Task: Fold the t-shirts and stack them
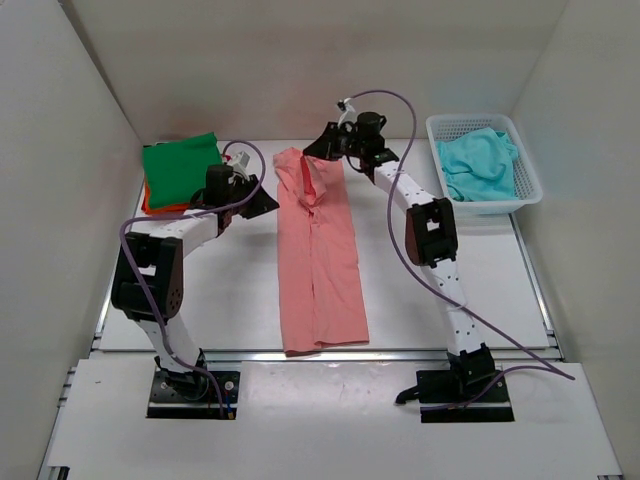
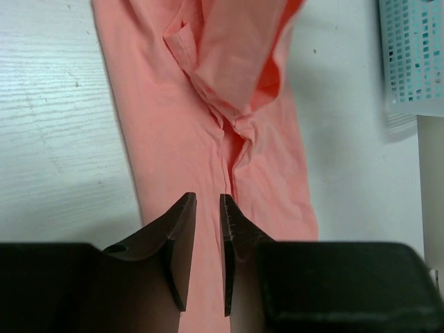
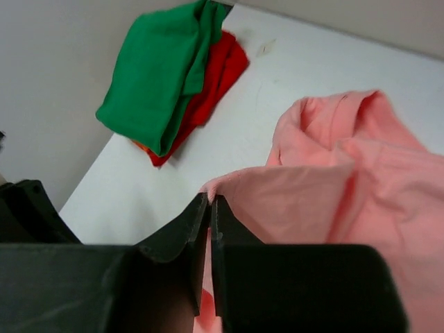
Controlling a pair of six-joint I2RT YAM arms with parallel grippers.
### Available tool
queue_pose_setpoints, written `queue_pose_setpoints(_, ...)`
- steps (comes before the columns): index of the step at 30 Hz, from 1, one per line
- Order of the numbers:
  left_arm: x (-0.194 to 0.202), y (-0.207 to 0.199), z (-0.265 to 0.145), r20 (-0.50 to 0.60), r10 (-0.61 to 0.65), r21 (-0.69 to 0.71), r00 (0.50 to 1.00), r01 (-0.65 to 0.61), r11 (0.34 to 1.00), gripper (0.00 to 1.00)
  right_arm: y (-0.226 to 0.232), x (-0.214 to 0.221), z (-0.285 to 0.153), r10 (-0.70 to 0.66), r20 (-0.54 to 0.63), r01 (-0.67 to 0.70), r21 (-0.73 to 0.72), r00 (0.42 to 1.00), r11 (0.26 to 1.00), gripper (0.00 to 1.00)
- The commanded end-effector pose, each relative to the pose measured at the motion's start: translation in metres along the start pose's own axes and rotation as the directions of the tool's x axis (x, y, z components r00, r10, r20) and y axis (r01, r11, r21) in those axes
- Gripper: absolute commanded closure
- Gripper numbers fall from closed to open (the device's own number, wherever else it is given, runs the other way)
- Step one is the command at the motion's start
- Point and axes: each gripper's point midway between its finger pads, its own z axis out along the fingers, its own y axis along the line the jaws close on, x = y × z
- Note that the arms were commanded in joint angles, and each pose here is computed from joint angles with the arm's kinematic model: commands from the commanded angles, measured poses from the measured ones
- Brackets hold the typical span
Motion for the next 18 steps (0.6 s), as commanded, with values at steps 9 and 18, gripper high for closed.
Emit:
queue_pose_setpoints(9,-0.005,-0.017,-0.030,0.074,-0.010,0.055,0.997,0.006,0.998,0.69,0.018,0.064,0.045,-0.140,-0.092,0.131,-0.090,0.986,0.987,0.71)
queue_pose_setpoints(18,-0.001,-0.016,-0.033,0.074,-0.013,0.050,0.997,0.009,0.999,0.69,0.045,0.023,0.028,-0.292,-0.062,0.291,-0.036,0.954,0.956,0.39)
